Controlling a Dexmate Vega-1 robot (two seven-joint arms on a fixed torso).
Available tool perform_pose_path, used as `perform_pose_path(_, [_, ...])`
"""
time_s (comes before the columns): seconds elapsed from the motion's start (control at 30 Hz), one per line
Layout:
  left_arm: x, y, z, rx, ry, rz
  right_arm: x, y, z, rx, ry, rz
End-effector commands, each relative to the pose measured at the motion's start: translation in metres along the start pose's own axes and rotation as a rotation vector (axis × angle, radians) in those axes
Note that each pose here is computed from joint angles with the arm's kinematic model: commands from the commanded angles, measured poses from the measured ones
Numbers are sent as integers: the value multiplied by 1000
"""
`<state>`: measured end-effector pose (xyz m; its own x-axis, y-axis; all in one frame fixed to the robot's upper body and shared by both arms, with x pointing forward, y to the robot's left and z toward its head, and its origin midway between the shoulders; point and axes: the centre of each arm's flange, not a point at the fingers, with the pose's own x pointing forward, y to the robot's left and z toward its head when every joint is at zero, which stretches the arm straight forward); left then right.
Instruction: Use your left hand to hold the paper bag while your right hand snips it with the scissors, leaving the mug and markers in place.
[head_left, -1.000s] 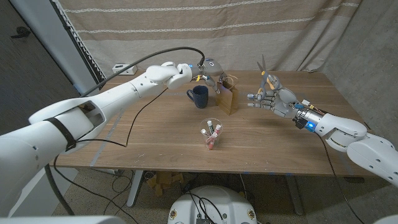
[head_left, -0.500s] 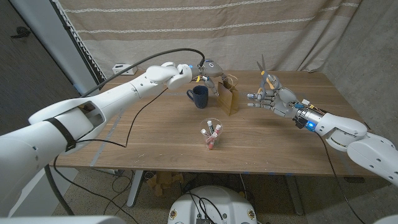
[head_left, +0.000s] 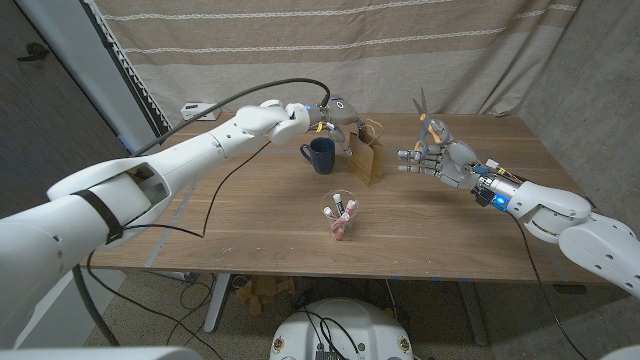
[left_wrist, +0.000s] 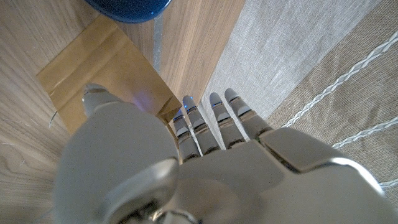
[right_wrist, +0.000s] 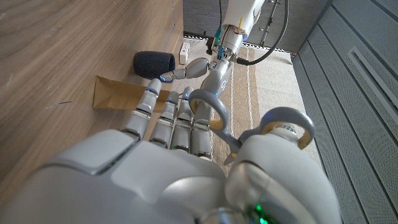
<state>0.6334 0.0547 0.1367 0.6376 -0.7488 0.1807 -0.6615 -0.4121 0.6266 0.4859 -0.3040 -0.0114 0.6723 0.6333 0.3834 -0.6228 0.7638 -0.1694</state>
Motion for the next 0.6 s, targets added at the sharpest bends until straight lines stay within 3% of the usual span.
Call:
perform_pose_path(0.03, [3, 1, 3, -13, -1, -4, -5, -1, -1, 5, -5, -10])
perform_pose_path(0.6, [-1, 1, 7, -35, -32, 49, -7, 0, -1, 0, -9, -6])
